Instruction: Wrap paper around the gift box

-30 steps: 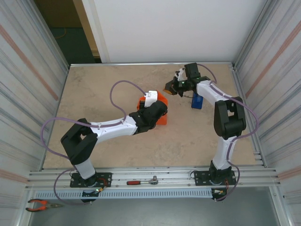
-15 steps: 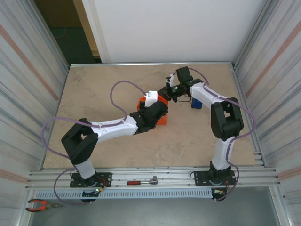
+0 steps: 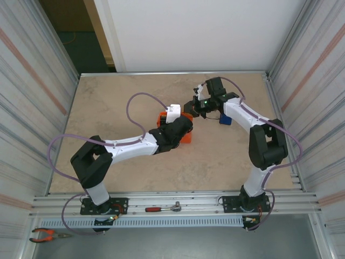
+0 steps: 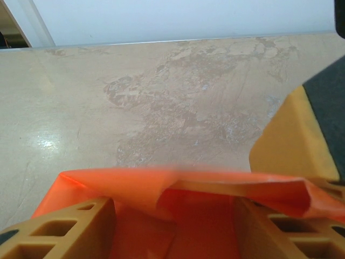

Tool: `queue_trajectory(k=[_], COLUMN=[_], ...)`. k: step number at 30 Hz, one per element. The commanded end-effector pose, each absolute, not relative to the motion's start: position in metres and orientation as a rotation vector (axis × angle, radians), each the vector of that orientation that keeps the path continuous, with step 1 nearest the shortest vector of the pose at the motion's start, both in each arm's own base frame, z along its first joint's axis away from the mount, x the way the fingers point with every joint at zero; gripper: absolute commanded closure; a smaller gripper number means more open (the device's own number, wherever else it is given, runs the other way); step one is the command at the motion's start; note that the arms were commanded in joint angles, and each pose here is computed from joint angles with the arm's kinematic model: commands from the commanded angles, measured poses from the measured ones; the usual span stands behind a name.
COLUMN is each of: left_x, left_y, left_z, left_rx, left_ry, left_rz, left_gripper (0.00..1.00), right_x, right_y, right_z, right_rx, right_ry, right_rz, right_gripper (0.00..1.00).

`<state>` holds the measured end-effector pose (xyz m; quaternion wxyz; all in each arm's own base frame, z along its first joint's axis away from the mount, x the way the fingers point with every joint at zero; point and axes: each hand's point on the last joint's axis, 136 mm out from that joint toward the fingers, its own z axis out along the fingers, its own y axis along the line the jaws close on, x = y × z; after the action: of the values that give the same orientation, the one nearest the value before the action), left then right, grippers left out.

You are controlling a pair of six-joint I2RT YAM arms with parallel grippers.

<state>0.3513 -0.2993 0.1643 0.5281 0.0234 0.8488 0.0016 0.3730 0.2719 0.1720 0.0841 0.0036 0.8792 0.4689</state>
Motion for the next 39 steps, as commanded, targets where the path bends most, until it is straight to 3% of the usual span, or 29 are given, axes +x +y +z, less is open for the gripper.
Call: queue_trajectory(k=[1,14,26,39], left_x=[0.308,0.308,0.309,0.32], left_y=[-0.262,-0.261,-0.265,-0.287], left_z=[0.057,0.057,0.063,0.136], left_rx=[0.294,0.285,0.289,0.281], left_ry=[2.322,2.324,2.323,2.279], left_rz=[0.276,0.274,0.248,-0.138], left_gripper=[0.41,0.41,0.41,0.41], right_x=[0.352,0.341,0.324,0.32], right_y=[0.268,0.255,0.247,0.234], right_z=[0.163,0.165,0.109,0.087], right_rx=[0.001,0.014,0.085,0.135], right_ry=[2.685,2.716,2.849,2.882], right_rz=[1.362,1.282,1.21,1.118], right_gripper=[1.0,1.0,1.0,1.0])
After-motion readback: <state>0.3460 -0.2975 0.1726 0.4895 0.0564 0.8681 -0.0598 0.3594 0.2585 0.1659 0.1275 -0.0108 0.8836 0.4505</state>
